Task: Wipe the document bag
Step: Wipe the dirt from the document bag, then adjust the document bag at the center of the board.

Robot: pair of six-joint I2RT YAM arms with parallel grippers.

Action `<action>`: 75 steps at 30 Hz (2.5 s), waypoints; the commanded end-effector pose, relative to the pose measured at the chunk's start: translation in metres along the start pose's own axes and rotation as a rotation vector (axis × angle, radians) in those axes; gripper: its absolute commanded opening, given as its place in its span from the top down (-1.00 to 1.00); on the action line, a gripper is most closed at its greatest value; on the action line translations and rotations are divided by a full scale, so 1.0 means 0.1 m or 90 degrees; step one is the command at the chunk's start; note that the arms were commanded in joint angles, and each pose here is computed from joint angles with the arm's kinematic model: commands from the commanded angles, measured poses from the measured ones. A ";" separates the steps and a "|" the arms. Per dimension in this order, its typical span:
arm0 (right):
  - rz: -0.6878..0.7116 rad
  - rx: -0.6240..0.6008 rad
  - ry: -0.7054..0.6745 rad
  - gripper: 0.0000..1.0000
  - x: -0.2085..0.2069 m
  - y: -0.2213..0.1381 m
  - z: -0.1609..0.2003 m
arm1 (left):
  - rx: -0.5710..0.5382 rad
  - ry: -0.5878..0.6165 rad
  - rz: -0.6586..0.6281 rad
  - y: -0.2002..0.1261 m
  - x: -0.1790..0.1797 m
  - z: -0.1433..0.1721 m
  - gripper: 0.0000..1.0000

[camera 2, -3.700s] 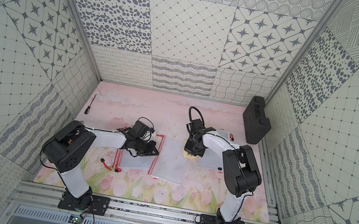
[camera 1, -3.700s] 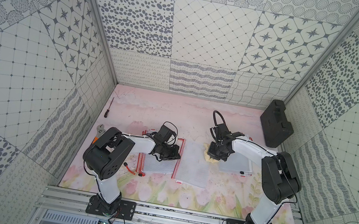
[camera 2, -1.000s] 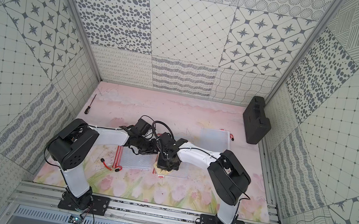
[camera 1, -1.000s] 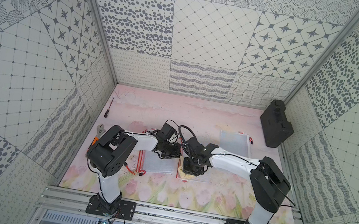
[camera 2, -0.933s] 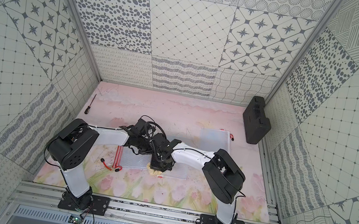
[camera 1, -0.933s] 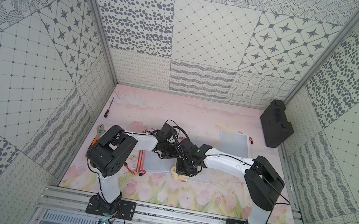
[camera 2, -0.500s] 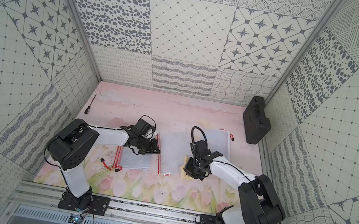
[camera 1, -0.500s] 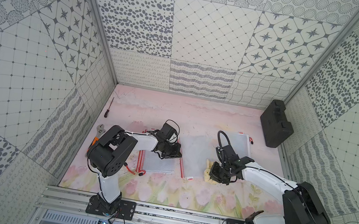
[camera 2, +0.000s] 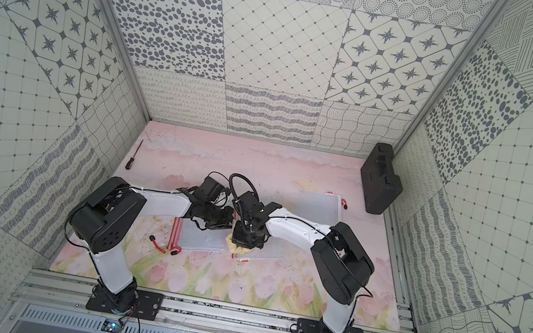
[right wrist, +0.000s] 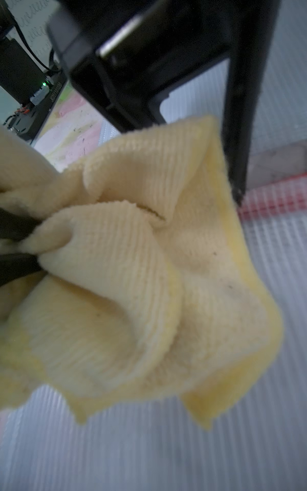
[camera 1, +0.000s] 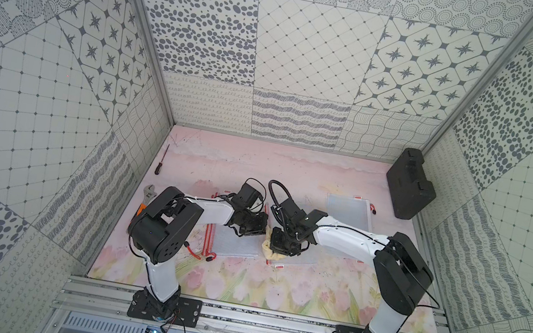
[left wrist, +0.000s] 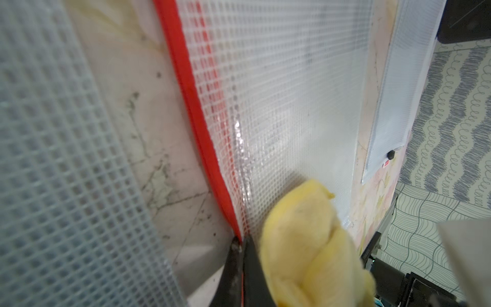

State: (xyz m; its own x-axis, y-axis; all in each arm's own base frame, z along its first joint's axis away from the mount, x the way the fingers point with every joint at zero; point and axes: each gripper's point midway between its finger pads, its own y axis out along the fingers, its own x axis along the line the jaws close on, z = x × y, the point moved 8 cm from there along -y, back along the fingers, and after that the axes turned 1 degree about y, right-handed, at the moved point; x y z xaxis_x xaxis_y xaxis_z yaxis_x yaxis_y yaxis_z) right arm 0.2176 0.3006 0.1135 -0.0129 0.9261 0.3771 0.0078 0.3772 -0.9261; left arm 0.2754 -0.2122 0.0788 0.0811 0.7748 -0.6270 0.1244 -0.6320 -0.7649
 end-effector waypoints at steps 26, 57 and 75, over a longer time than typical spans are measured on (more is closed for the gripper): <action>0.034 -0.099 0.133 1.00 -1.32 -0.96 -0.20 | -0.312 0.038 -0.329 -2.74 -0.42 0.72 1.00; 0.089 -0.151 0.122 1.00 -1.61 -1.21 0.30 | 0.178 0.274 -0.567 -0.15 -1.75 0.08 1.00; 0.043 -0.165 0.075 1.00 -1.18 -1.26 0.17 | -0.017 0.174 -0.211 -0.70 -1.35 -0.42 -0.69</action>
State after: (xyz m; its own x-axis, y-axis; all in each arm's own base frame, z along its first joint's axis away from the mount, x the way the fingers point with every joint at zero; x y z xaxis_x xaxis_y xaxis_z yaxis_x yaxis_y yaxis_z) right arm 0.1869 0.1197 0.1782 0.1578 0.9470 0.2797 0.2241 0.2415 -0.9442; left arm 0.2732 -0.3147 0.2069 0.3207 0.9453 -0.0596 0.1178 -0.1022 -0.9878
